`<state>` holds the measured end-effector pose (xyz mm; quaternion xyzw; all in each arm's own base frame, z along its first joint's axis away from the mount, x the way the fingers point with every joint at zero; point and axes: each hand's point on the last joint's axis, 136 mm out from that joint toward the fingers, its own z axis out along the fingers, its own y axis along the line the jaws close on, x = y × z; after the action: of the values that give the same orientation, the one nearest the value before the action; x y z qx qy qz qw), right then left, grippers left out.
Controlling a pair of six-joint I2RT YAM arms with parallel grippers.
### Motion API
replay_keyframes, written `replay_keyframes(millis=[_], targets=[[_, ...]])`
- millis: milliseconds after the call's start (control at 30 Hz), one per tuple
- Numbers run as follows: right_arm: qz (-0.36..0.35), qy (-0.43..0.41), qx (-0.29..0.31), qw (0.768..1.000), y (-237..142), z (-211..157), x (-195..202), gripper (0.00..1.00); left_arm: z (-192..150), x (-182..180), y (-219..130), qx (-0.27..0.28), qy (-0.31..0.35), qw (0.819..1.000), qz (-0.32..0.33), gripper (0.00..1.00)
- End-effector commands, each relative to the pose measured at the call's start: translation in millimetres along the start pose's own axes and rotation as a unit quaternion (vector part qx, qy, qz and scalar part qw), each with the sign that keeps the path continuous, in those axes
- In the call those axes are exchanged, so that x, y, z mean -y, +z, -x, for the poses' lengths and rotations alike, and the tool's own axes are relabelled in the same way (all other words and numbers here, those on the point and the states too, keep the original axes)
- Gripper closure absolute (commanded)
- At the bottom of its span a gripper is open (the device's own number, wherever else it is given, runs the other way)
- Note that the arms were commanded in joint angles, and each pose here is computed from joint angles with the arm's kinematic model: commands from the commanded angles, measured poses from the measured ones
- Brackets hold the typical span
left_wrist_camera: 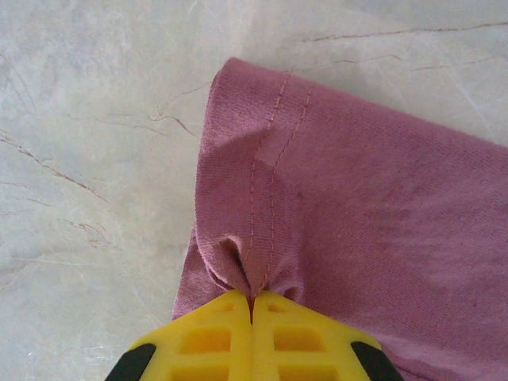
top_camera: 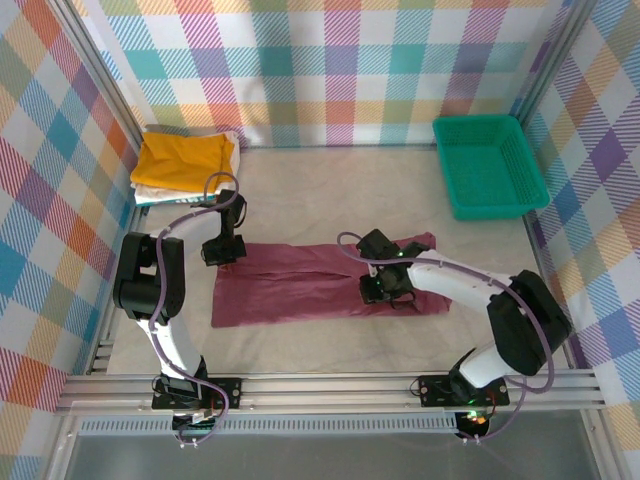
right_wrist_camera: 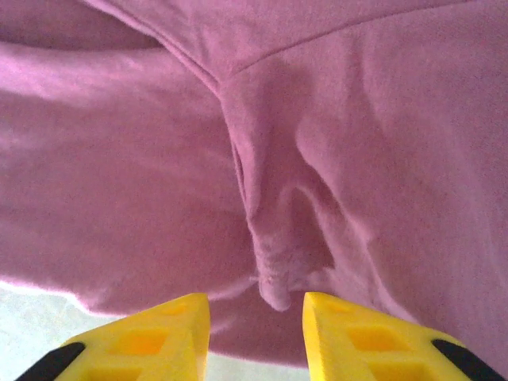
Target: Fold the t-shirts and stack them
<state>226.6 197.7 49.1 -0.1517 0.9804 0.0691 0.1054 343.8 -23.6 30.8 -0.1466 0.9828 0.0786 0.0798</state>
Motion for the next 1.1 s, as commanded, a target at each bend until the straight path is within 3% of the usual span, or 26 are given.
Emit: replay_keyframes(millis=[0, 133, 267, 400, 600, 767, 933, 1067], targets=[[0.003, -0.005, 0.015, 1.0, 6.9, 14.2, -5.9, 0.62, 3.5, 0.5, -4.2, 0.003, -0.015, 1.0, -0.009, 1.0], [0.013, -0.001, 0.005, 1.0, 19.2, 14.2, -10.6, 0.65, 2.1, 1.2, -2.5, 0.0, -0.014, 1.0, -0.011, 1.0], [-0.006, 0.003, -0.005, 1.0, 23.9, 11.1, -4.0, 0.79, 1.3, 0.5, -2.2, 0.0, -0.012, 1.0, -0.008, 1.0], [-0.004, 0.002, 0.008, 1.0, 11.2, 15.3, -4.8, 0.92, 1.7, 1.6, -0.6, -0.001, -0.013, 1.0, -0.01, 1.0], [0.003, -0.001, 0.003, 1.0, -14.9, 19.7, -9.9, 0.98, 1.8, 5.4, 1.7, -0.004, -0.014, 1.0, -0.018, 1.0], [0.041, 0.008, -0.017, 0.999, -26.9, 14.7, -23.9, 0.96, 2.3, 4.0, 1.4, -0.003, -0.012, 1.0, -0.015, 1.0], [0.063, 0.01, -0.039, 0.997, -13.5, 6.1, -31.1, 0.89, 3.3, 5.6, 2.5, -0.003, -0.012, 1.0, -0.017, 1.0], [0.077, 0.002, -0.036, 0.996, -15.7, 8.6, -36.7, 0.72, 4.3, 4.9, 1.2, -0.002, -0.012, 1.0, -0.015, 1.0]])
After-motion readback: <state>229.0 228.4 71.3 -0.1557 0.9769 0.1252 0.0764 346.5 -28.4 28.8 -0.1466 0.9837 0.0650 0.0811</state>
